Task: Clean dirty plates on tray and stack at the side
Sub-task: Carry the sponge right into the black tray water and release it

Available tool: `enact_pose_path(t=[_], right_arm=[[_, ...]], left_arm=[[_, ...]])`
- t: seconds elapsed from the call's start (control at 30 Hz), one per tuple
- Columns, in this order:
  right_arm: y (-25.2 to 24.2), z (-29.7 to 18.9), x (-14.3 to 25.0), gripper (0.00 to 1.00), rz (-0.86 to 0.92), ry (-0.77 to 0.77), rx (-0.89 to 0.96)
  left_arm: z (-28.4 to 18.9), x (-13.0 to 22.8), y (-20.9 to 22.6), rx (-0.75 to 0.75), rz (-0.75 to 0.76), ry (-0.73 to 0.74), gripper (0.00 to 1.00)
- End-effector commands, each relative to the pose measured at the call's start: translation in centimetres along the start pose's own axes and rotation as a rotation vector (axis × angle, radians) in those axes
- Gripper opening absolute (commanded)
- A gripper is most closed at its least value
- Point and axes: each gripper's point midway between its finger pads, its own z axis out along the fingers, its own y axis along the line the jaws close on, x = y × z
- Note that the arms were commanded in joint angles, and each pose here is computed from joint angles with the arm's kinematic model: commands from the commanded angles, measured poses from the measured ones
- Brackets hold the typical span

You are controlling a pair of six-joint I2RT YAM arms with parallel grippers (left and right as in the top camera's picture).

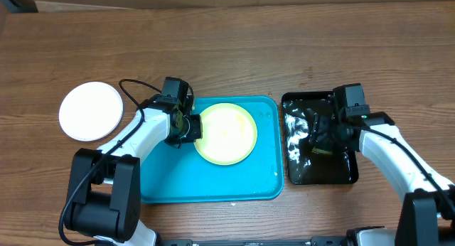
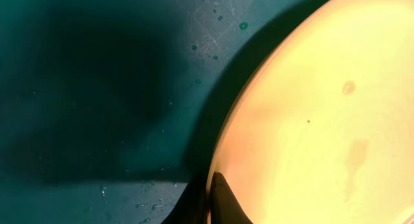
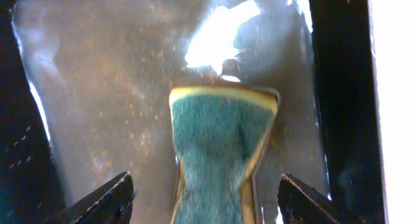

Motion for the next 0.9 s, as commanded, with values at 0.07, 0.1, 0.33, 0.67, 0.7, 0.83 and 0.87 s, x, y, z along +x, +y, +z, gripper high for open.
enact_pose_path(t=[0.07,0.1,0.33,0.67,0.7,0.83,0.87], right_arm=[[-1.1,3.4,2.5,0.72,0.01,0.063,0.039],[-1.2,3.8,2.8,0.72,0.018,0.073,0.043],[-0.2,3.6,1.9,0.44,0.018,0.082,0.003],[-0.2,1.3,4.3,0.92,0.027,0.247,0.014],[-0.3,1.4,4.6,0.91,0.027,0.252,0.016],[-0.3,2.4,4.6,0.58,0.025,0.216,0.007],[-0.3,2.6,4.6,0.48,0.025,0.21,0.005]], left_arm=[[0.4,0.2,0.5,-0.028,0.011,0.005,0.04],[0.4,0.2,0.5,-0.028,0.011,0.005,0.04],[0.4,0.2,0.5,-0.028,0.011,0.005,0.04],[0.4,0.3,0.6,-0.029,0.011,0.008,0.04],[0.4,0.3,0.6,-0.029,0.011,0.007,0.04],[0.4,0.3,0.6,-0.029,0.011,0.007,0.04],[0.4,0.3,0.6,-0.029,0.011,0.007,0.04]])
